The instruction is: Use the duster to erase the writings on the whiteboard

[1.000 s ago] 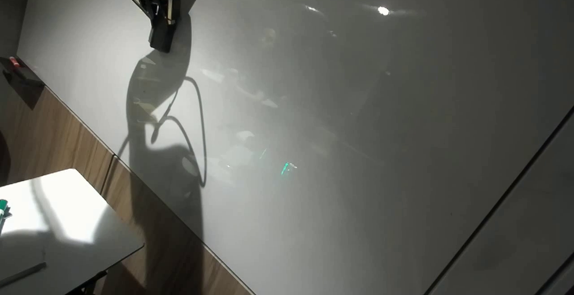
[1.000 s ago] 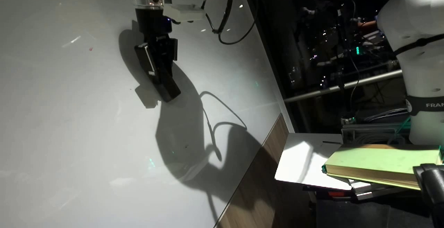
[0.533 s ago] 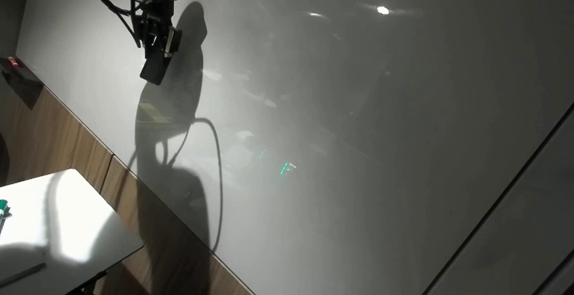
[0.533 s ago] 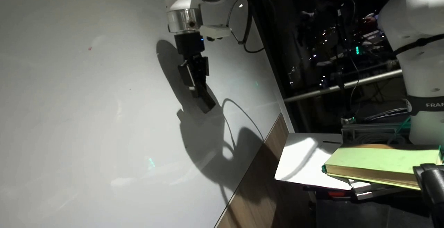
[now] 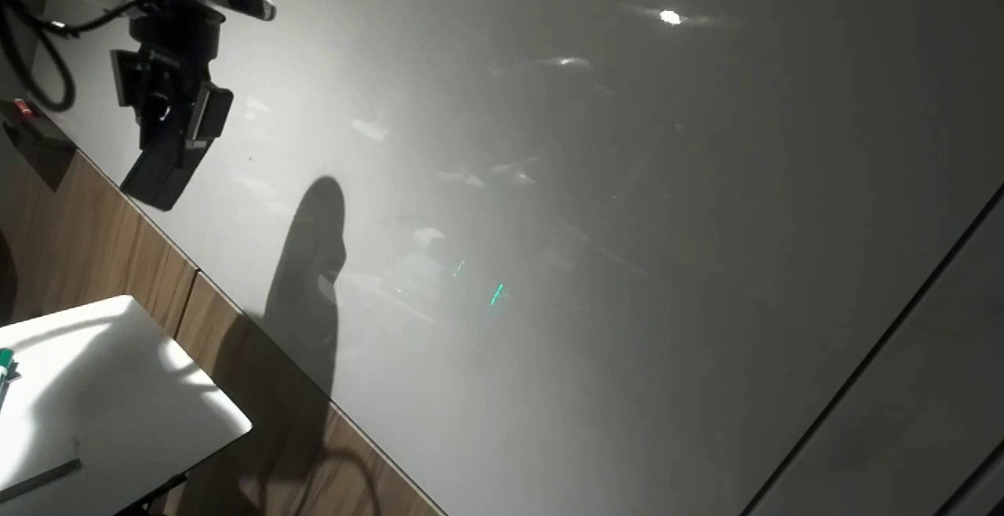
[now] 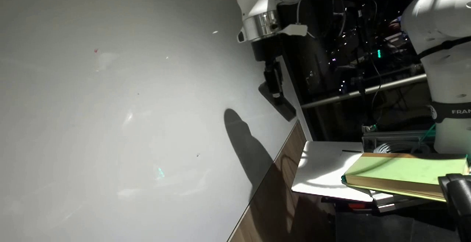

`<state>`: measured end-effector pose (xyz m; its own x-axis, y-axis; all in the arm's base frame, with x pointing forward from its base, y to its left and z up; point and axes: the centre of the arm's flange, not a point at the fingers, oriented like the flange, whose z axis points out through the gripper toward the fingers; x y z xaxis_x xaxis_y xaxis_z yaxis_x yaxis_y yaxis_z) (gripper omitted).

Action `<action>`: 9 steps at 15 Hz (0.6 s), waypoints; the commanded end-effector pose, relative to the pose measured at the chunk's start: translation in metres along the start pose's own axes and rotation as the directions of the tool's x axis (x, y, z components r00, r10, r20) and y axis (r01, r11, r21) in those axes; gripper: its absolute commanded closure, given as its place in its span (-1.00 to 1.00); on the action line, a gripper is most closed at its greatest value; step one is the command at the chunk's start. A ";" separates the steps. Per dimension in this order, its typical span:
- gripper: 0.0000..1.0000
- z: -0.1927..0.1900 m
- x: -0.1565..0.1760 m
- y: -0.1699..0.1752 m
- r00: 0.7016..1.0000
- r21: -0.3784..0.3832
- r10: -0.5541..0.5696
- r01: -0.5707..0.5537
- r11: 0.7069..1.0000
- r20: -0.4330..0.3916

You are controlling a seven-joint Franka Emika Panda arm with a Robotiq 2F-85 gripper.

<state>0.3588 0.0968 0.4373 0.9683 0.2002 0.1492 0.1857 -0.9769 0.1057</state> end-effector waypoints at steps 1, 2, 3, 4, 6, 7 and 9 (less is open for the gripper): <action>0.41 0.040 -0.053 0.033 0.999 -0.018 0.002 -0.001 1.000 0.045; 0.41 0.057 -0.061 0.038 0.997 -0.017 0.005 -0.004 1.000 0.073; 0.41 0.069 -0.067 0.041 0.995 -0.017 0.006 -0.004 1.000 0.096; 0.41 0.077 -0.066 0.042 0.994 -0.019 0.006 -0.004 1.000 0.109; 0.41 0.091 -0.064 0.044 0.990 -0.015 0.007 -0.005 1.000 0.141; 0.41 0.101 -0.062 0.043 0.987 -0.014 0.013 -0.010 1.000 0.159; 0.41 0.126 -0.063 0.042 0.979 -0.013 0.015 -0.013 1.000 0.202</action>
<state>0.3418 0.0439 0.3590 0.9869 0.1611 -0.0122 0.1614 -0.9800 0.1165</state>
